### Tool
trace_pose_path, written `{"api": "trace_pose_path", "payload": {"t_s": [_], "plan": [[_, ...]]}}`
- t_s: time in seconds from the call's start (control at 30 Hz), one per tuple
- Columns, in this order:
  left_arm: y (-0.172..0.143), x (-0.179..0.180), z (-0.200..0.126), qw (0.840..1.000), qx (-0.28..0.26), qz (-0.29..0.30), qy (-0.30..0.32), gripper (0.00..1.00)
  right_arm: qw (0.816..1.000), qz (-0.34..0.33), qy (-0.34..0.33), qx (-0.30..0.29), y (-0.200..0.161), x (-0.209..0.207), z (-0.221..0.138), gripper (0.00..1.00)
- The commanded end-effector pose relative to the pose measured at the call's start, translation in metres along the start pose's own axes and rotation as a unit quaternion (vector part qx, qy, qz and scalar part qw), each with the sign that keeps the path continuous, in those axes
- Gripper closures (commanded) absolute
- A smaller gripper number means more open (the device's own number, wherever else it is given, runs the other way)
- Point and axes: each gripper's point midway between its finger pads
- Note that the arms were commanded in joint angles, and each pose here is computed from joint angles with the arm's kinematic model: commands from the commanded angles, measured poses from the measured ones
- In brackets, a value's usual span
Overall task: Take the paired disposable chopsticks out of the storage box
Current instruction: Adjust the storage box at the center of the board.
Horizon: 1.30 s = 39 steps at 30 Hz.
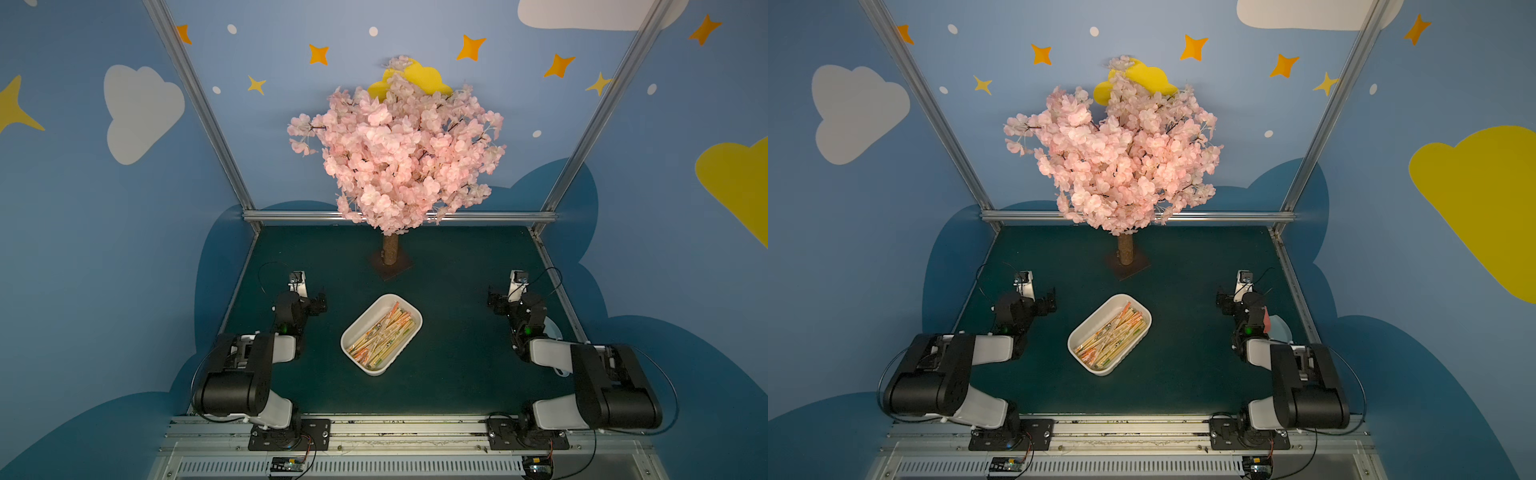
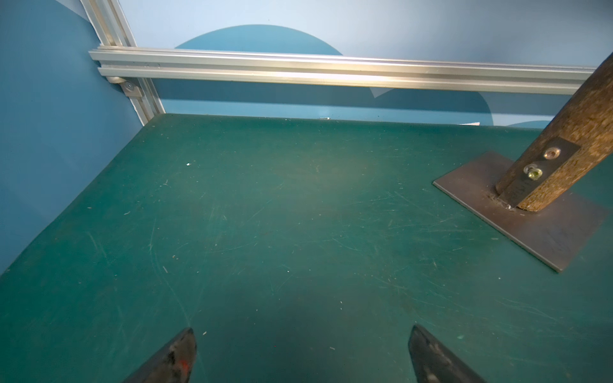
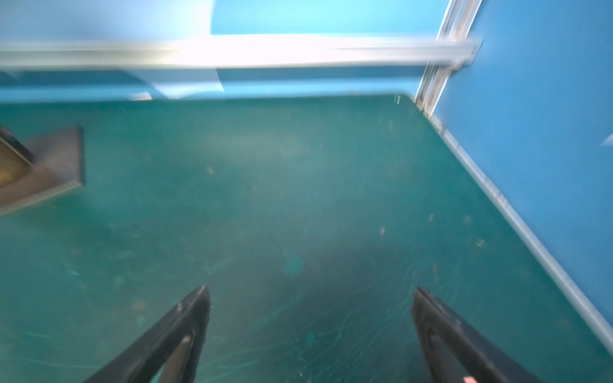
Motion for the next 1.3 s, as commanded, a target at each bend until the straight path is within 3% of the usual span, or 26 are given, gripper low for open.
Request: {"api": "trace_pose_path", "payload": {"t_s": [0.0, 0.07, 0.13, 0.2, 0.4, 0.5, 0.63, 0.77, 0.87, 1.07, 1.27], "plan": [[0.022, 0.003, -0.003, 1.0, 0.008, -0.007, 0.017, 0.0, 0.999, 0.044, -0.019, 0.005, 0.02, -0.01, -0.017, 0.02], [0.037, 0.003, -0.008, 0.999, 0.011, -0.017, 0.026, 0.0, 0.992, 0.124, -0.029, -0.01, 0.032, -0.018, -0.032, 0.02], [0.052, 0.0, -0.014, 0.999, 0.01, -0.035, 0.024, 0.0, 0.967, 0.248, -0.061, -0.005, 0.029, -0.033, -0.048, 0.02], [0.064, -0.003, -0.023, 0.997, 0.023, -0.068, 0.027, 0.0, 0.957, 0.289, -0.009, -0.002, 0.039, -0.025, -0.057, 0.02], [0.067, -0.032, -0.052, 0.98, 0.113, -0.163, -0.023, 0.0, 0.94, 0.288, 0.137, 0.118, 0.057, 0.025, -0.07, 0.02], [0.053, -0.045, -0.07, 0.962, 0.172, -0.211, -0.035, 0.0, 0.913, 0.303, 0.204, 0.181, 0.057, 0.054, -0.078, 0.02], [0.024, -0.066, -0.099, 0.924, 0.254, -0.279, -0.061, 0.0, 0.871, 0.312, 0.261, 0.275, 0.039, 0.096, -0.095, 0.05], [-0.01, -0.089, -0.129, 0.88, 0.337, -0.321, -0.089, 0.0, 0.843, 0.279, 0.295, 0.353, 0.02, 0.139, -0.121, 0.06], [-0.036, -0.105, -0.141, 0.858, 0.373, -0.334, -0.114, 0.0, 0.821, 0.27, 0.313, 0.394, 0.008, 0.166, -0.139, 0.06], [-0.074, -0.118, -0.138, 0.842, 0.379, -0.357, -0.14, 0.0, 0.784, 0.289, 0.333, 0.437, -0.01, 0.21, -0.158, 0.06], [-0.088, -0.134, -0.128, 0.832, 0.395, -0.356, -0.158, 0.0, 0.747, 0.301, 0.344, 0.484, -0.027, 0.258, -0.162, 0.06]]}}
Point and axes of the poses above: each gripper's point midway between its finger pads, its own z axis out along the fingers, its own x axis along the line the jaws close on, y = z × x, and after that the axes turned 7 degrees about -z, right-handed
